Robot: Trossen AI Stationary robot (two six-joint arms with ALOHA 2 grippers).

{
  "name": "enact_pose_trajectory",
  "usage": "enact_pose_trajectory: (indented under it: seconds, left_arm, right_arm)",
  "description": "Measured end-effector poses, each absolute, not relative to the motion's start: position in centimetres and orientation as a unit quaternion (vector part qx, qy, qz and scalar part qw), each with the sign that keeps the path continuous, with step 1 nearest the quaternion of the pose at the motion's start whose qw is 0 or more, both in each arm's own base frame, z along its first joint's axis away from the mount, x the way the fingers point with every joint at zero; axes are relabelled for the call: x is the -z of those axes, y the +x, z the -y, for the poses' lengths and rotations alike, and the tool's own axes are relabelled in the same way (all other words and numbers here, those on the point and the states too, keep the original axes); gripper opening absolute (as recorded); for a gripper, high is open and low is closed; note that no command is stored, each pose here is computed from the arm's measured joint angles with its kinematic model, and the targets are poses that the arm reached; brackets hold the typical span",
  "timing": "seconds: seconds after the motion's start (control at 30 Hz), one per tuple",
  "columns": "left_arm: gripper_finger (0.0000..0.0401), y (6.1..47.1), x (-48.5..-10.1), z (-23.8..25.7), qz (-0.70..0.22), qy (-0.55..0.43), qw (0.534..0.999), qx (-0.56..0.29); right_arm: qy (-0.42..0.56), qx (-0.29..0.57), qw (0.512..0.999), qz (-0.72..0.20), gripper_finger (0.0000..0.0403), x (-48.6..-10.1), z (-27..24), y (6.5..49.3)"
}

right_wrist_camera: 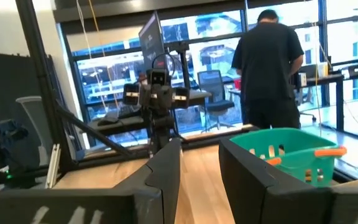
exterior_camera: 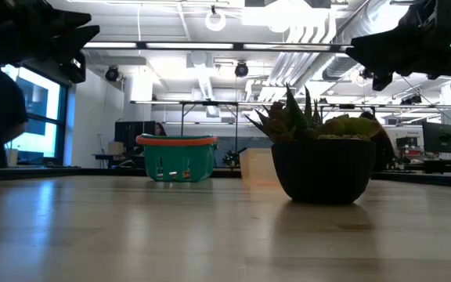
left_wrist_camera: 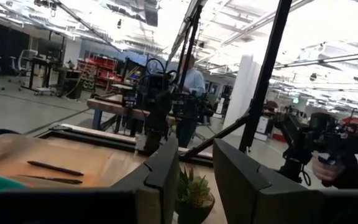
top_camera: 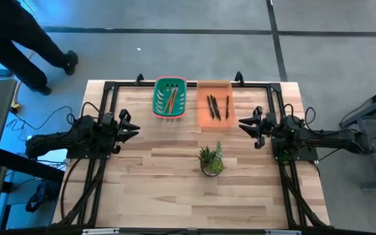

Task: Sort pens & pencils
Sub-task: Return to Home Position

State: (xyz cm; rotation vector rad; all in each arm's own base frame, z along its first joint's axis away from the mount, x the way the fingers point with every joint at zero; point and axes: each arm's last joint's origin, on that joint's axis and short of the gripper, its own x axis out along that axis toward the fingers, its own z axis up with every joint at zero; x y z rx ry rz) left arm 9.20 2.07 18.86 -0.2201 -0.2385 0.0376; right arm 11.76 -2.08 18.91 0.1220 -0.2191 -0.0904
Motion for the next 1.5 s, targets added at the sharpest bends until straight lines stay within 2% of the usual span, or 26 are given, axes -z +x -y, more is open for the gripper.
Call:
enact_pose_trajectory:
  seconds: [0.4, 1.03, 1.33, 1.5]
  left_arm:
    - [0.009, 9.2, -18.7, -2.1, 0.114, -0.116, 0.986, -0.03]
    - [0.009, 9.2, -18.8, -2.3, 0.121, -0.116, 0.984, -0.054]
    - [0.009, 9.2, -18.6, -2.4, 0.114, -0.12, 0.984, -0.069]
    - [0.009, 9.2, -18.6, -2.4, 0.114, -0.12, 0.984, -0.069]
  right_arm:
    - [0.006, 0.043, 0.987, 0.153, 0.0103, -19.7, 1.7, 10.2]
    - [-0.002, 0.194, 0.966, 0.17, 0.0103, -19.8, 2.3, 8.8]
    - [0.003, 0.149, 0.974, 0.169, 0.0103, -19.8, 1.5, 9.1]
    - [-0.005, 0.151, 0.976, 0.159, 0.0103, -19.7, 1.2, 9.2]
